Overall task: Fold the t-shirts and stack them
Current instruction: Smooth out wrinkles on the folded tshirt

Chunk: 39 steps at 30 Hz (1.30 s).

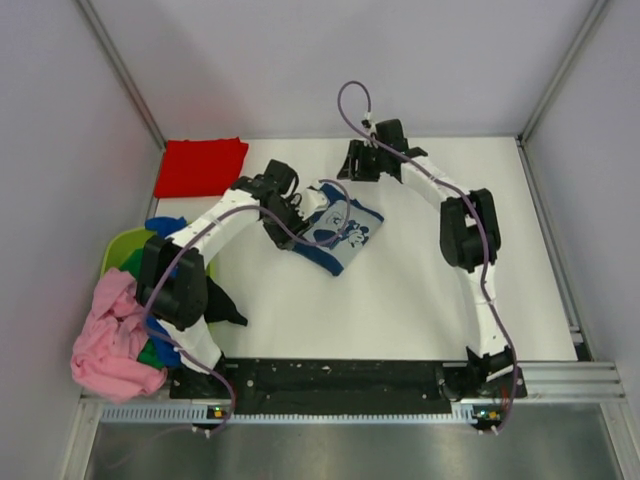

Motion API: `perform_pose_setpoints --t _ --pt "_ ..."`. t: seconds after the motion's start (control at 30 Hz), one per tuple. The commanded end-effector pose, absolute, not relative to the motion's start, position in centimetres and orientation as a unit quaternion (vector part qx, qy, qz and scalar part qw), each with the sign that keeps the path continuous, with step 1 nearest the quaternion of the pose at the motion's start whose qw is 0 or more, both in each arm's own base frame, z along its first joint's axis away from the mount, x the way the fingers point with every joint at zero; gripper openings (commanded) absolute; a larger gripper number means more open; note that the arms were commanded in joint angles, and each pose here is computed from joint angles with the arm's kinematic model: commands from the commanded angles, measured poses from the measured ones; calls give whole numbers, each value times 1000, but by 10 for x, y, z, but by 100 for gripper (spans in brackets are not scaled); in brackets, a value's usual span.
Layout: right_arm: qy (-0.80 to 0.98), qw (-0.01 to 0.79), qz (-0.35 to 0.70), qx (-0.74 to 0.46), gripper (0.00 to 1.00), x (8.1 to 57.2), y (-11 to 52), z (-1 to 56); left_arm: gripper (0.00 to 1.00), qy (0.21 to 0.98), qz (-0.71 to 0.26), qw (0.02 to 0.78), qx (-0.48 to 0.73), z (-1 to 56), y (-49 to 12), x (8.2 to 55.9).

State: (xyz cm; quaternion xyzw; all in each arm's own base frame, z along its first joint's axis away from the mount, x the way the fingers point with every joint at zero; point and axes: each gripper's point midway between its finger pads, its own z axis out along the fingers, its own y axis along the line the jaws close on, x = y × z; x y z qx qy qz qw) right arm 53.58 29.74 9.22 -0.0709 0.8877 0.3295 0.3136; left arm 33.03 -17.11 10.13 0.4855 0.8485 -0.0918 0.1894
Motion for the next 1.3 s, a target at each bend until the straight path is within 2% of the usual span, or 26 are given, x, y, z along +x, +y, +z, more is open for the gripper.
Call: perform_pose_setpoints --t 0.0,0.13,0.27,0.43,0.5,0.67,0.8,0.9,0.97,1.07,1.13,1.27 --pt "873 375 308 -44 53 531 272 169 52 855 -30 242 458 112 -152 382" --pt "890 396 224 -25 53 489 221 173 49 883 -8 245 400 104 -135 428" --pt "913 371 169 -4 48 439 186 140 46 888 -1 248 386 86 -135 453" --pt "939 293 182 7 34 399 185 78 45 885 -35 218 411 57 -151 443" --pt "943 270 194 6 33 396 192 63 45 876 -48 209 432 50 -159 429" --pt "945 245 217 7 31 427 214 45 45 839 -79 179 507 24 -179 372" --pt "938 232 258 12 29 471 246 45 46 797 -118 138 577 7 -203 309" --pt "921 237 309 0 29 498 285 55 46 744 -177 117 633 14 -231 251" --pt "906 254 337 -34 29 512 316 71 46 717 -193 127 658 27 -247 229" --pt "902 258 344 -39 29 513 330 78 45 730 -157 148 649 40 -245 241" --pt "907 262 327 -37 31 512 320 73 46 746 -110 152 639 41 -229 257" --pt "914 269 300 -40 33 506 295 73 46 757 -93 151 629 42 -211 268"
